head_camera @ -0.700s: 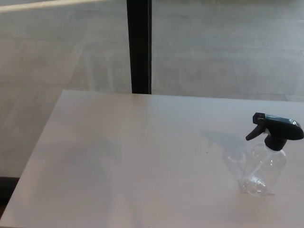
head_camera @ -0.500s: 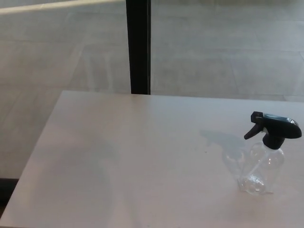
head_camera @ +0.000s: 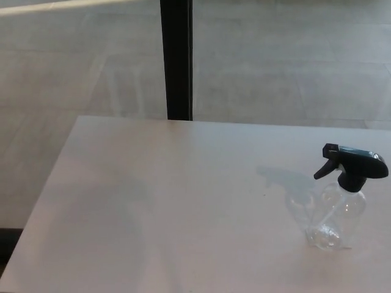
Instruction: The robot uses its right hand to grab and lift the lid of the spray bottle kept in the middle of the desk and places the lid on the right side of the bottle
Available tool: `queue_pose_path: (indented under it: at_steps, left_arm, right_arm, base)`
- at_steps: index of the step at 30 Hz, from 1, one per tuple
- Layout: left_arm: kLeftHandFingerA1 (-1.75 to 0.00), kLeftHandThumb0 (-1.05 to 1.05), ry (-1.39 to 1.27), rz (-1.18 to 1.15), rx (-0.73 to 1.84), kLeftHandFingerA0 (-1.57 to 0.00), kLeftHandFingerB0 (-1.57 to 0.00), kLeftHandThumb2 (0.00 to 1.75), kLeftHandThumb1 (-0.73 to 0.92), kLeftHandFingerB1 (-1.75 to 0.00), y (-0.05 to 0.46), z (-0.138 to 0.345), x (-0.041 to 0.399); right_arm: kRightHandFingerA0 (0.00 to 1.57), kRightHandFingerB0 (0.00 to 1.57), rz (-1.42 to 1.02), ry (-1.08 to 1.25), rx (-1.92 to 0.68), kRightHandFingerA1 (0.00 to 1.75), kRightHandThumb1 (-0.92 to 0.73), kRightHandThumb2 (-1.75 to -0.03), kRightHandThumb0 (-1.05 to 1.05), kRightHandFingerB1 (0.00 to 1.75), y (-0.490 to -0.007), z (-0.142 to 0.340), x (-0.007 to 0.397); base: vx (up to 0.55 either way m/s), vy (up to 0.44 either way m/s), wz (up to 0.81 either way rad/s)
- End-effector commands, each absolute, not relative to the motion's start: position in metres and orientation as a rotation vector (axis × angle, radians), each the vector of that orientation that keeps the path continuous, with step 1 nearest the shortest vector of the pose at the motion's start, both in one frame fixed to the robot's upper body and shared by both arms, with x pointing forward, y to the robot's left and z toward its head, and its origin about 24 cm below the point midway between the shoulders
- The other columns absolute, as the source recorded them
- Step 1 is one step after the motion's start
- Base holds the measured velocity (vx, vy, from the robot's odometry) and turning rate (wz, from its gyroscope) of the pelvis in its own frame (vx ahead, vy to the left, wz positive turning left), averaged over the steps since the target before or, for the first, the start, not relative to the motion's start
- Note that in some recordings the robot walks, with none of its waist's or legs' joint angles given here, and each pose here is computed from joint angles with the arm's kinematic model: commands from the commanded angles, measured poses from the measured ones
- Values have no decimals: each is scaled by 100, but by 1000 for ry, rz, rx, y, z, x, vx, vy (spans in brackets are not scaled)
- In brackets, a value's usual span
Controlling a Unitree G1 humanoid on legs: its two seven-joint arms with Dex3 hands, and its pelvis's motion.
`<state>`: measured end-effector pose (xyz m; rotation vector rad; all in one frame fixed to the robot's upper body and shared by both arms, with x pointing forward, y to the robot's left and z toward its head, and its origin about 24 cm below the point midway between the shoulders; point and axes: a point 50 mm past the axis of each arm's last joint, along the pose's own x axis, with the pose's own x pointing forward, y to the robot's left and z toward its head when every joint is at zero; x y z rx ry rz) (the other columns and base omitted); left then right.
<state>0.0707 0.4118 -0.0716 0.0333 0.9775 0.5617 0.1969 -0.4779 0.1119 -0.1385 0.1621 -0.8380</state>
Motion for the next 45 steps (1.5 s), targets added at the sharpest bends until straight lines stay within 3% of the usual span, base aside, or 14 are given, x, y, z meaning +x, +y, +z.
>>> queue_pose_path:
  at_steps: [1, 2, 3, 4, 5, 6, 8, 9, 11, 14, 15, 16, 25, 45]
  left_arm:
    - [-61, -82, 958, 560, 30, -50, -30, 107, 67, -51, 415, -69, 70]
    - [-61, -82, 963, 555, 34, -50, -30, 107, 67, -51, 413, -70, 68]
    - [-50, -82, 963, 556, 30, -55, -37, 65, 84, -38, 413, -70, 68]
    - [-51, -81, 961, 557, 29, -56, -38, 65, 83, -39, 413, -70, 68]
    - [-59, -83, 960, 559, 28, -49, -32, 105, 69, -51, 413, -70, 68]
    - [-50, -79, 960, 569, 20, -57, -39, 65, 82, -39, 413, -71, 69]
    - [-50, -78, 961, 581, 18, -58, -39, 65, 83, -39, 413, -71, 69]
    - [-61, -78, 960, 577, 17, -51, -32, 106, 66, -52, 413, -71, 69]
    - [-61, -78, 957, 571, 21, -51, -32, 106, 66, -52, 413, -70, 70]
    - [-61, -80, 961, 575, 12, -52, -33, 106, 67, -52, 413, -71, 70]
    - [-62, -77, 959, 576, 5, -51, -32, 106, 65, -52, 413, -71, 70]
    - [-51, -80, 960, 568, 11, -55, -37, 65, 85, -40, 413, -71, 70]
    - [-51, -80, 960, 558, 32, -56, -38, 65, 85, -40, 414, -69, 70]
    - [-50, -81, 961, 558, 50, -56, -39, 65, 85, -39, 417, -67, 70]
  right_arm:
    - [9, 4, -702, -5, -254, 46, -57, -88, -72, 33, -457, 168, 233]
    - [9, 4, -648, -39, -339, 46, -57, -88, -72, 33, -446, 180, 243]
    - [8, 6, -612, -65, -369, 44, -56, -87, -71, 34, -439, 186, 248]
    - [0, 0, -583, -82, -402, 50, -41, -99, -37, 48, -431, 191, 254]
    - [34, 14, -550, -95, -444, 51, -45, -89, -72, 41, -421, 199, 261]
    - [23, 21, -505, -118, -469, 37, -64, -60, -76, 29, -409, 208, 269]
    - [23, 20, -447, -165, -498, 48, -50, -86, -80, 42, -392, 218, 281]
    - [27, 22, -351, -247, -550, 49, -48, -84, -76, 42, -368, 223, 291]
    - [27, 22, -299, -265, -586, 50, -50, -85, -74, 42, -357, 224, 294]
    - [28, 20, -119, -254, -708, 50, -51, -87, -76, 42, -316, 223, 304]
    - [36, 28, -82, -258, -739, 45, -64, -60, -75, 30, -308, 222, 306]
    - [27, 18, -37, -253, -790, 49, -52, -87, -75, 41, -299, 219, 307]
    - [30, 25, 218, -147, -1025, 44, -66, -61, -76, 29, -255, 188, 314]
    - [47, 43, 319, -70, -1426, 46, -75, -64, -79, 33, -233, 166, 314]
  base:
    - [0, 0, 0]
    - [0, 0, 0]
    - [0, 0, 0]
    - [0, 0, 0]
    - [0, 0, 0]
    - [0, 0, 0]
    - [0, 0, 0]
    - [0, 0, 0]
    - [0, 0, 0]
    - [0, 0, 0]
    - [0, 0, 0]
    - [0, 0, 0]
    - [0, 0, 0]
    - [0, 0, 0]
